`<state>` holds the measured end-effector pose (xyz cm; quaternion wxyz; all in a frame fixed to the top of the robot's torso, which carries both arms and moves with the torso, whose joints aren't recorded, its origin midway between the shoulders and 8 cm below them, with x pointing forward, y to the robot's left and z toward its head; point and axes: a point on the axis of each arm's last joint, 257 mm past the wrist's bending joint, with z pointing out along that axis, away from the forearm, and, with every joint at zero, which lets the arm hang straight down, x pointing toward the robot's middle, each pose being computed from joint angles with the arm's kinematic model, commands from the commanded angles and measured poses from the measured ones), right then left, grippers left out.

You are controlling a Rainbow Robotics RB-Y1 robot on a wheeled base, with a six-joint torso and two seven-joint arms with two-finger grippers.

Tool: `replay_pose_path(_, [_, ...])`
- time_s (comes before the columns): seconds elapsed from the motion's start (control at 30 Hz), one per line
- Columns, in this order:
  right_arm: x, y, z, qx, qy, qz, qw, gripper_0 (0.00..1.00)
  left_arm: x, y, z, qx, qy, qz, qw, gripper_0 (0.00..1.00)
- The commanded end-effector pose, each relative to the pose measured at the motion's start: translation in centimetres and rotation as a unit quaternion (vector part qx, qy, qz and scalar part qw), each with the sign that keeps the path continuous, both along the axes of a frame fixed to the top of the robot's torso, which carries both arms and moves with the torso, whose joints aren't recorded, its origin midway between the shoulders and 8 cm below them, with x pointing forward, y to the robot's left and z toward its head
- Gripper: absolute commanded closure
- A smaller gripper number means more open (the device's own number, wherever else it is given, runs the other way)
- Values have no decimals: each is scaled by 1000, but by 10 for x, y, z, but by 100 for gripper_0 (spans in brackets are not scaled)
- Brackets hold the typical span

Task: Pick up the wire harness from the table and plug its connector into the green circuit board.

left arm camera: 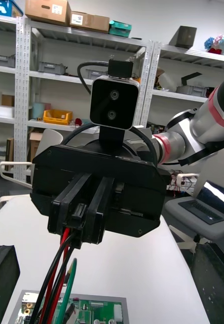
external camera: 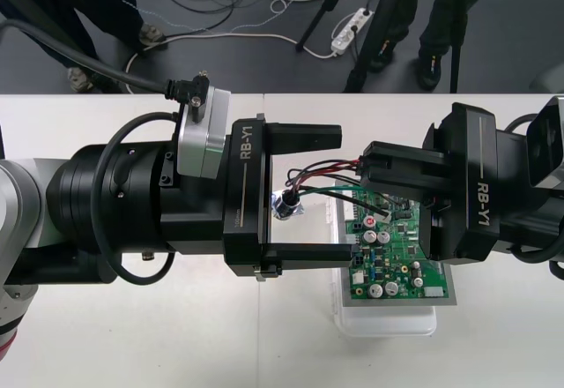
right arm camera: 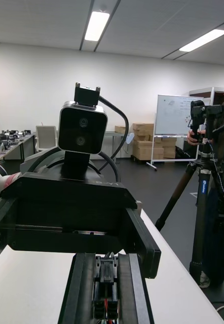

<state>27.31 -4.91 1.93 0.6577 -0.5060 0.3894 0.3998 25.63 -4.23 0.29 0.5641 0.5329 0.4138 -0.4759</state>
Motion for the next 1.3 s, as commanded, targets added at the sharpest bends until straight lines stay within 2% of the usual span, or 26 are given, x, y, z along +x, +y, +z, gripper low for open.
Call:
replay_pose_path(0.03, [-14,11,13,7,-41,15,999,100,-8,-3,11,2,15,-20,1000,0])
replay_pose_path(0.63, [-12,10,13,7,-41,11,999,100,-9,-4,14,4,9,-24,1000,0])
replay_pose_path(0.7, [-12,10,13,7,-40,10,999,100,-9,-4,13,5,8,-24,1000,25])
replay_pose_path(0.73, [-12,10,13,7,-40,10,999,100,-9,-4,13,5,8,-24,1000,43])
replay_pose_path(0.77, [-11,10,13,7,-40,9,999,100,-8,-3,13,6,7,-23,1000,99])
replay_pose_path(1.3, [-9,10,13,7,-38,4,999,100,-10,-2,12,9,9,-27,1000,100])
